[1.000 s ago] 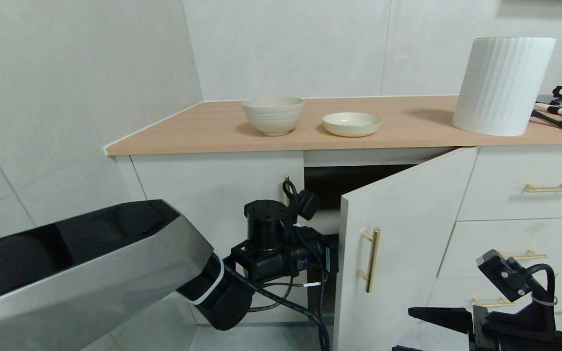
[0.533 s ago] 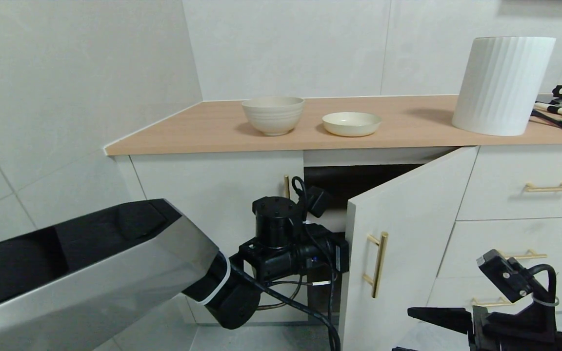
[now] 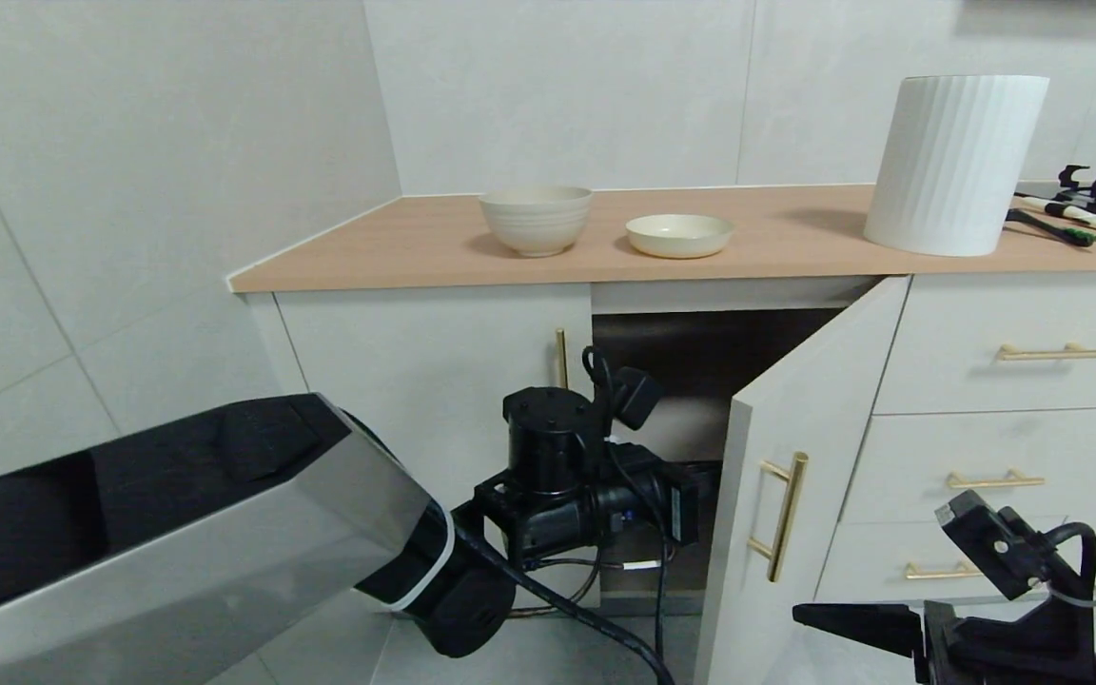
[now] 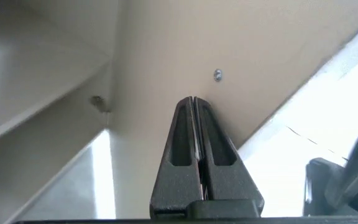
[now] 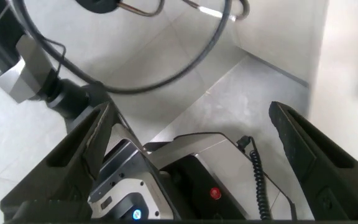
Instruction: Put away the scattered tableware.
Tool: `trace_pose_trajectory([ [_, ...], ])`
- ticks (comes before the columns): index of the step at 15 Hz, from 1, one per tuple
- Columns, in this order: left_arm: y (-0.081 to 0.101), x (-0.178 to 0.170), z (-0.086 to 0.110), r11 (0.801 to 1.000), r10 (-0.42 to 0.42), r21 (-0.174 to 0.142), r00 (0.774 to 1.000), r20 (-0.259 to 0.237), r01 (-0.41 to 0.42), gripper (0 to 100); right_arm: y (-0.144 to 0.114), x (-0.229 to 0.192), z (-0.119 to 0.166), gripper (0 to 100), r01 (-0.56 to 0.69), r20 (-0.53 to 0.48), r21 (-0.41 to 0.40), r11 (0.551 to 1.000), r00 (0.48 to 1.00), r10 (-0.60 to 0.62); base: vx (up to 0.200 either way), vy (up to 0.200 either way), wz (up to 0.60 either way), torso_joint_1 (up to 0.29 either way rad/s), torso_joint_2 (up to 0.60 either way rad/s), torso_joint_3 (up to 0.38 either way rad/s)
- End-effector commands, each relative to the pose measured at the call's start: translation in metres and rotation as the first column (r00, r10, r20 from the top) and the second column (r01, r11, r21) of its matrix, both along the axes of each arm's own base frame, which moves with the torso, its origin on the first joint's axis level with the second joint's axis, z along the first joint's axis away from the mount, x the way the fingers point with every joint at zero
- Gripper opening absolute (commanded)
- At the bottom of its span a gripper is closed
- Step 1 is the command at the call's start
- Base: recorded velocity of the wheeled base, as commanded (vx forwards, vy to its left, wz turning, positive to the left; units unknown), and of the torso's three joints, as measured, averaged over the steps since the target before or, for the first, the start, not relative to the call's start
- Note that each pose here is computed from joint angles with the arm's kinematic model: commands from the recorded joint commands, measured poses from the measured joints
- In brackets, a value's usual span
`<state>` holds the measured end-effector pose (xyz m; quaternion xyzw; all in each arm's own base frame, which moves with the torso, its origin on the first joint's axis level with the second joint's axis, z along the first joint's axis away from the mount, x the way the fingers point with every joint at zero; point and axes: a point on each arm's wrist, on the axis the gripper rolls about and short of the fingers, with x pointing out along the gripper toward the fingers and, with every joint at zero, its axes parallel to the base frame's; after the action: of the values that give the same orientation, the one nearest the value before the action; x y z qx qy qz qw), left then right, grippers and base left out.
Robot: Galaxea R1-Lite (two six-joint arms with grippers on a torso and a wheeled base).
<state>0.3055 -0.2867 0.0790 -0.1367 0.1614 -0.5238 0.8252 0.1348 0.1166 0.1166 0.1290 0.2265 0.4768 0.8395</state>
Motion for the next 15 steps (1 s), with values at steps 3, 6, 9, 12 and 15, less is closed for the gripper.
trace_pose_trajectory([
  [3, -0.001, 0.003, -0.005, 1.000, 0.008, 0.009, 1.000, -0.012, -0.008, 0, 0.000, 0.000, 0.000, 100, -0.004, 0.001, 0.001, 1.000, 1.000, 0.004, 0.000, 0.000, 0.00, 0.000, 0.00, 0.000],
  [6, -0.016, -0.020, 0.011, 0.998, -0.057, -0.005, 0.998, 0.003, 0.057, 0, 0.004, -0.013, 0.009, 100, -0.062, 0.038, 0.032, 0.998, 0.997, 0.061, 0.000, 0.000, 0.00, 0.000, 0.00, 0.000],
  [9, -0.038, -0.075, 0.038, 0.978, -0.208, 0.013, 0.978, -0.019, 0.209, 0, 0.004, -0.046, 0.028, 100, -0.216, 0.113, 0.099, 0.971, 0.972, 0.205, 0.000, 0.000, 0.00, 0.000, 0.00, 0.000],
  [12, -0.044, -0.109, 0.046, 0.956, -0.289, 0.045, 0.956, -0.039, 0.291, 0, -0.005, -0.072, 0.042, 100, -0.319, 0.107, 0.093, 0.943, 0.945, 0.309, 0.000, 0.000, 0.00, 0.000, 0.00, 0.000],
  [15, -0.008, -0.083, 0.062, 0.984, -0.176, 0.026, 0.984, -0.014, 0.176, 0, -0.002, -0.070, 0.045, 100, -0.307, 0.110, 0.091, 0.948, 0.949, 0.296, 0.000, 0.000, 0.00, 0.000, 0.00, 0.000],
])
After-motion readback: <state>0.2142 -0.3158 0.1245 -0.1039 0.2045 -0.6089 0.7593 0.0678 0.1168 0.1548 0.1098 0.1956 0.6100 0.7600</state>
